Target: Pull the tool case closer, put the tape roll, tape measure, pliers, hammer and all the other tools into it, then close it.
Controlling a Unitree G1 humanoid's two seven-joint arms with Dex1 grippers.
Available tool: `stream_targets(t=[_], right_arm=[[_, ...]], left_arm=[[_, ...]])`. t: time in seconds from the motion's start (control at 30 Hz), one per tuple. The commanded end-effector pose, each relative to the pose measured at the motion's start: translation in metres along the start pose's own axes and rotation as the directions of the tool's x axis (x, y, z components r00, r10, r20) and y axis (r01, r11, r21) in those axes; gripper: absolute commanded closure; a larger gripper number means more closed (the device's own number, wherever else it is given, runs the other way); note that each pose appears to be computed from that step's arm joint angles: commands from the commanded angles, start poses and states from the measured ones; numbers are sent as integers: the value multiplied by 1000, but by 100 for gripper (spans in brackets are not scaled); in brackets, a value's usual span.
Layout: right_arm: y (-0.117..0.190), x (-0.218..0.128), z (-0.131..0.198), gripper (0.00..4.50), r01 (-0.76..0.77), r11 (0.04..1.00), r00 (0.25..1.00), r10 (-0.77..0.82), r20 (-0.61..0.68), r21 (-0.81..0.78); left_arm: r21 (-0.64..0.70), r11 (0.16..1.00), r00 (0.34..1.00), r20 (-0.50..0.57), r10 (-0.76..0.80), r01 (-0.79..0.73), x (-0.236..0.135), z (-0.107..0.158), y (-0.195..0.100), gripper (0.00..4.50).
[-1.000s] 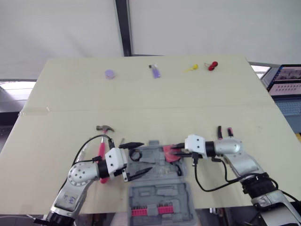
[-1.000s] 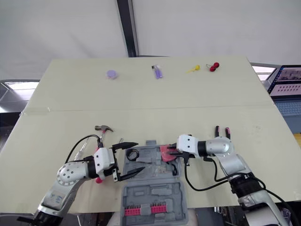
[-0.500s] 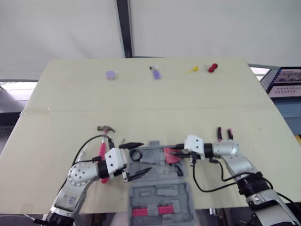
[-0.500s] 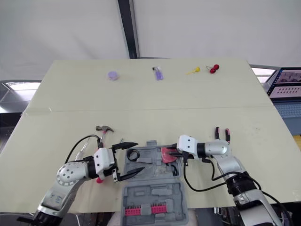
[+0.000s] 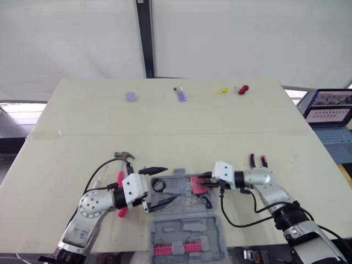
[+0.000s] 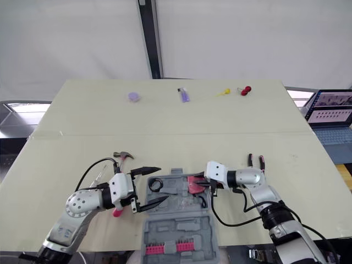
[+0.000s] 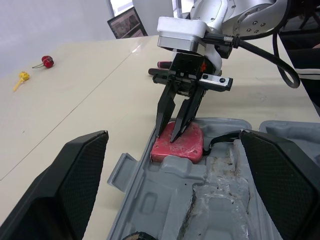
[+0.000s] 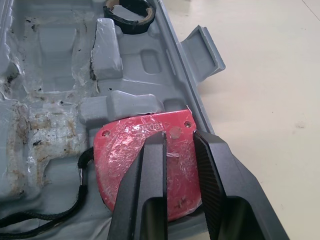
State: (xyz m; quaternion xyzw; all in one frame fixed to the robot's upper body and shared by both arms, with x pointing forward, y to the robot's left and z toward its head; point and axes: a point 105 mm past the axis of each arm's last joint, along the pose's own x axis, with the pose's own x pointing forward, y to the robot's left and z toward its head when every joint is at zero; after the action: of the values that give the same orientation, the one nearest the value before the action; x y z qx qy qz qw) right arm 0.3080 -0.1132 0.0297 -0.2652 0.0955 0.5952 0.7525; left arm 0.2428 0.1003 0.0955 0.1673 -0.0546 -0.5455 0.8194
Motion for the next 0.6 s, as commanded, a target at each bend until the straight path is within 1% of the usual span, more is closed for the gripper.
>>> stream_targets(t=[0.03,0.17,0.27,0.37,0.47,0.53,0.6], right_arm=[[49,-4,-80,359,-77,965,946,149,-287,250],[58,-6,-86,359,-110,942,926,213,-313,317],[57,-6,-85,359,-103,944,928,205,-312,312],[54,-5,-80,359,-109,956,938,190,-290,273],[38,-5,-50,359,-106,976,978,136,-155,188],[26,-9,-32,359,-83,988,991,95,-95,128],[9,-20,-4,359,-35,996,999,37,-20,86]], left_arm=[[18,1000,1000,10,-10,10,0,5,-1,0],[14,1000,1000,7,-11,11,1,4,-1,0],[14,1000,1000,6,-10,9,1,3,-1,0],[13,1000,1000,6,-6,6,2,3,-1,0],[4,1000,1000,17,11,-11,2,5,0,0],[6,1000,1000,19,14,-14,2,7,0,0],[1,999,999,15,32,-32,-1,9,4,0]])
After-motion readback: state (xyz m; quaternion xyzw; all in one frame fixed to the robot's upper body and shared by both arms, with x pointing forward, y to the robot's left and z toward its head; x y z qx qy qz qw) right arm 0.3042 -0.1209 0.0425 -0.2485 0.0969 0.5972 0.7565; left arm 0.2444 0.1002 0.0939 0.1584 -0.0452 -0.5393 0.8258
